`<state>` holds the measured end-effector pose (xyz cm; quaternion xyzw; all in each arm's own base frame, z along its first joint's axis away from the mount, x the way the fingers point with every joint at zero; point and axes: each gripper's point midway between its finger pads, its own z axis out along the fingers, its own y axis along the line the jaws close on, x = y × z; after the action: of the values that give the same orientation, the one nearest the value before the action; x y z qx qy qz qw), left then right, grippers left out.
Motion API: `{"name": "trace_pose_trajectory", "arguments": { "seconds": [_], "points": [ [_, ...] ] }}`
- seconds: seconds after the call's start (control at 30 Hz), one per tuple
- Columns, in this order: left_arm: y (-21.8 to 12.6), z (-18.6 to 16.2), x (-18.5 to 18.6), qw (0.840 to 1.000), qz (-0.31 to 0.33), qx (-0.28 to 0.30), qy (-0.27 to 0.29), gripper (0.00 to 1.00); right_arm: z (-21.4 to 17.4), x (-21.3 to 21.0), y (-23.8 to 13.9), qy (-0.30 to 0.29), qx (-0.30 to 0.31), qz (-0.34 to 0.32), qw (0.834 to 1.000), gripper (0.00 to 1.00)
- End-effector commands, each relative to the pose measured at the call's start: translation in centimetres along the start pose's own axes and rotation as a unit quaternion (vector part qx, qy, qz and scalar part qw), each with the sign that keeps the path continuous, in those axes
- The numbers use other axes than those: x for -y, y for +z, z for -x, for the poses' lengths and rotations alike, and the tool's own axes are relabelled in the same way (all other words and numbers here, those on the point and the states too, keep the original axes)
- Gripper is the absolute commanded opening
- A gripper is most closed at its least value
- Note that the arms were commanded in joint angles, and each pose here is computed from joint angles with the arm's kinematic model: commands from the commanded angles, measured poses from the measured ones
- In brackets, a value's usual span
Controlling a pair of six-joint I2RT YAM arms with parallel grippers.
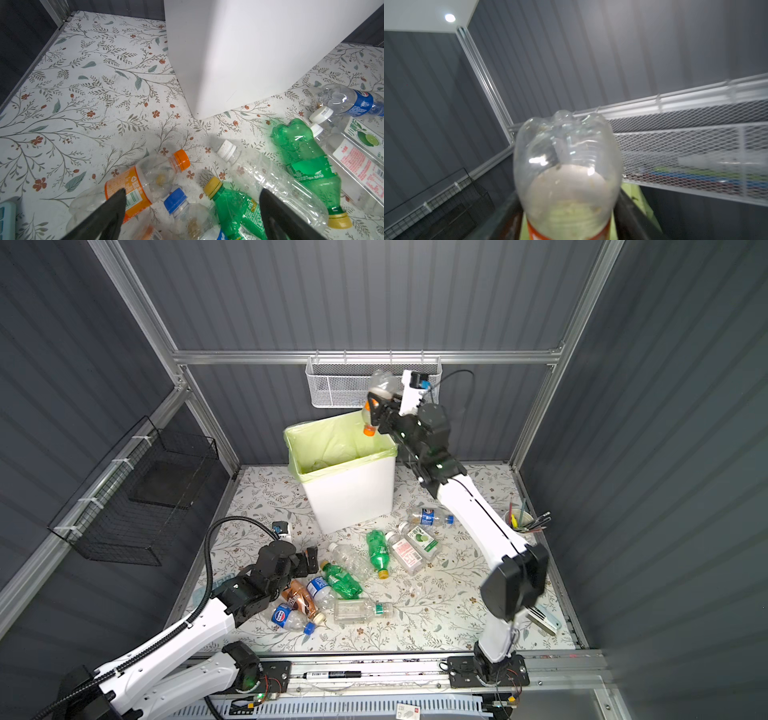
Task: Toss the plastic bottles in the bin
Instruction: 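Lift the orange-labelled bottle with the right gripper and release it into the bin, then withdraw the right gripper from the bin while the left gripper reaches into the pile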
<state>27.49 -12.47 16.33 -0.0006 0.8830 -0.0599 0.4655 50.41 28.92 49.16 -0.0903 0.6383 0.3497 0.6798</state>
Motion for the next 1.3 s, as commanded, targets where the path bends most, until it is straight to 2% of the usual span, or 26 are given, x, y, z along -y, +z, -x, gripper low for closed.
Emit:
{"name": "trace_pose_trajectory", "arguments": {
  "seconds": [0.0,0.23,0.4,0.53,0.67,0.87,0.93,1.03,1.1,1.17,1.27],
  "points": [
    [-0.4,0.0,-0.2,1.000,0.007,-0.002,0.004,1.00,-3.3,-0.5,0.1,-0.003,-0.097,-0.002,0.995,0.99],
    [-0.9,0.3,-0.6,1.000,0.012,0.008,0.011,1.00,-0.1,0.2,-4.9,-0.048,-0.041,-0.056,0.996,0.99],
    [-0.9,0.5,0.1,1.000,0.005,0.009,0.024,1.00,-1.4,1.4,-7.6,-0.054,-0.053,-0.078,0.994,0.99],
    [-1.0,0.2,-0.1,1.000,0.012,0.008,0.022,1.00,-5.4,3.6,-10.0,-0.043,-0.091,-0.099,0.990,0.99],
    [-1.4,-0.2,-1.9,0.999,0.050,0.009,0.002,1.00,-9.8,6.0,-12.9,-0.022,-0.128,-0.122,0.984,0.99],
    [-1.5,-1.3,-2.9,0.997,0.078,-0.020,0.017,1.00,-16.1,9.5,-17.8,0.016,-0.181,-0.154,0.971,0.99],
    [-1.2,-1.6,-2.3,0.997,0.065,-0.032,0.010,1.00,-17.5,10.9,-19.5,0.029,-0.193,-0.179,0.964,0.99],
    [-0.6,-2.2,0.2,0.999,0.007,-0.047,0.000,1.00,-19.6,12.6,-22.2,0.046,-0.207,-0.210,0.955,0.99],
    [-0.7,-2.2,2.3,0.998,-0.028,-0.040,0.038,1.00,-21.0,13.5,-24.0,0.055,-0.217,-0.226,0.948,0.99],
    [-1.3,-2.3,5.0,0.991,-0.056,-0.029,0.121,1.00,-21.9,14.5,-25.7,0.065,-0.220,-0.246,0.942,0.99],
    [-1.7,-3.2,8.7,0.966,-0.086,-0.039,0.239,1.00,-22.7,15.9,-28.1,0.079,-0.220,-0.275,0.933,0.99]
  ]
}}
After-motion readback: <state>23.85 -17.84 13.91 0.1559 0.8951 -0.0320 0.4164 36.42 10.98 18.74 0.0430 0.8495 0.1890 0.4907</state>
